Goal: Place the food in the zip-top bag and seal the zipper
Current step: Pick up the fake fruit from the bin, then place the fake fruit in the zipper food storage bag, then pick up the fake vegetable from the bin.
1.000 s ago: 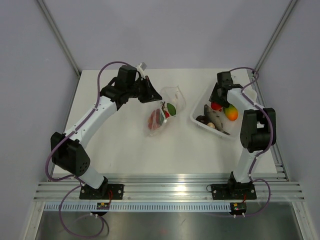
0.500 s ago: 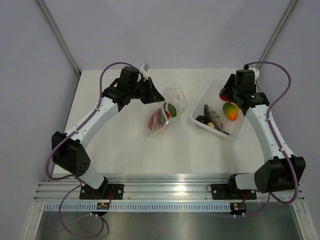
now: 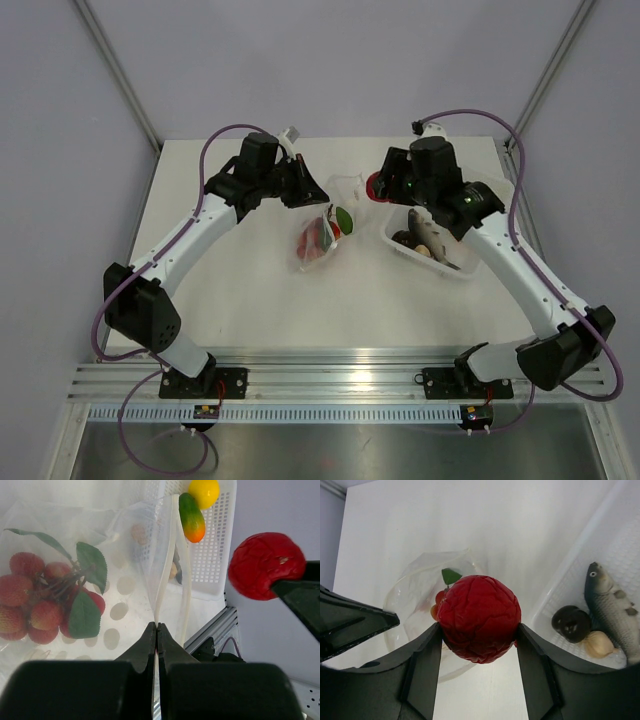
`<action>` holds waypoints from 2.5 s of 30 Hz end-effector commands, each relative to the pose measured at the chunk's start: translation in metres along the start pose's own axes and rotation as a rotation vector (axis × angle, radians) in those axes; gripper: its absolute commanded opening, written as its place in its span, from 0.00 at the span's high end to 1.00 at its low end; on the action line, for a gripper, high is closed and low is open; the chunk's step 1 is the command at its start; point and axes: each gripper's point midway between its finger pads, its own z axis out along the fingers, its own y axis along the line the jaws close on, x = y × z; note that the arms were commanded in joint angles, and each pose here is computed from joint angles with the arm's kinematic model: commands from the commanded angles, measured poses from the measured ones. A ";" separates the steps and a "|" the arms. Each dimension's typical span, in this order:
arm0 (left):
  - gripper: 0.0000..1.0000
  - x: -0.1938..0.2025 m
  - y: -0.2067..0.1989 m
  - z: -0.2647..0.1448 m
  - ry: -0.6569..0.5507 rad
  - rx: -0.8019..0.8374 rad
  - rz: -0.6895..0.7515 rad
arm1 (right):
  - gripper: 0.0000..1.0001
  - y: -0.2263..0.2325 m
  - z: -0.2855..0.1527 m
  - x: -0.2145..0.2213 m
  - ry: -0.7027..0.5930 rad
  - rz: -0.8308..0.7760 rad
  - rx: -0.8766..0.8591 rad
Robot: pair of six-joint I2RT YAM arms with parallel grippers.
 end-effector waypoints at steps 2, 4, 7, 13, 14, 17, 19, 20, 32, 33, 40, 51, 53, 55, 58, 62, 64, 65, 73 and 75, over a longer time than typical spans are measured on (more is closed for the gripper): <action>1.00 -0.004 -0.012 -0.005 -0.017 0.047 0.028 | 0.83 0.037 0.018 0.009 0.025 -0.011 -0.056; 1.00 -0.005 -0.013 -0.005 -0.020 0.047 0.032 | 0.82 0.052 0.022 0.020 0.046 -0.033 -0.082; 1.00 -0.006 -0.015 -0.006 -0.018 0.056 0.030 | 0.81 0.062 0.036 0.034 0.083 -0.041 -0.096; 1.00 -0.005 -0.017 -0.007 -0.017 0.063 0.025 | 0.31 0.071 0.055 0.059 0.194 -0.097 -0.102; 1.00 -0.006 -0.017 -0.007 -0.017 0.063 0.025 | 0.24 0.072 0.055 0.057 0.191 -0.104 -0.093; 1.00 -0.006 -0.018 -0.008 -0.018 0.067 0.024 | 0.17 0.061 0.045 0.042 0.120 -0.115 -0.050; 1.00 -0.006 -0.018 -0.007 -0.019 0.068 0.022 | 0.17 0.050 0.036 0.025 0.055 -0.122 0.000; 1.00 -0.006 -0.019 -0.007 -0.017 0.072 0.022 | 0.17 0.045 0.033 0.020 0.039 -0.125 0.021; 1.00 -0.001 -0.014 -0.009 -0.024 0.064 0.023 | 0.25 -0.127 0.037 0.017 0.065 0.055 0.371; 1.00 0.000 -0.014 -0.009 -0.023 0.063 0.022 | 0.25 -0.149 0.039 0.018 0.075 0.082 0.418; 1.00 0.001 -0.011 -0.010 -0.023 0.054 0.033 | 0.18 -0.200 0.068 0.063 0.236 0.022 0.530; 1.00 0.000 -0.008 -0.008 -0.015 0.039 0.035 | 0.19 -0.185 0.085 0.115 0.451 0.009 0.372; 1.00 0.000 -0.008 -0.008 -0.015 0.039 0.037 | 0.17 -0.184 0.085 0.125 0.486 0.025 0.360; 1.00 0.000 -0.008 -0.009 -0.017 0.039 0.040 | 0.17 -0.183 0.085 0.136 0.515 0.049 0.355; 1.00 -0.001 -0.008 -0.009 -0.020 0.035 0.045 | 0.19 -0.188 0.089 0.150 0.542 0.073 0.368; 1.00 0.000 -0.006 -0.009 -0.016 0.028 0.042 | 0.26 -0.196 0.092 0.163 0.565 0.093 0.409; 1.00 0.001 -0.006 -0.010 -0.013 0.025 0.042 | 0.30 -0.204 0.090 0.169 0.560 0.102 0.445; 1.00 0.001 -0.006 -0.011 -0.014 0.022 0.041 | 0.31 -0.207 0.089 0.171 0.559 0.102 0.460; 1.00 0.002 -0.006 -0.011 -0.017 0.024 0.029 | 0.35 -0.224 0.076 0.178 0.534 0.093 0.551; 1.00 0.002 -0.005 -0.010 -0.016 0.021 0.027 | 0.36 -0.224 0.074 0.176 0.528 0.091 0.555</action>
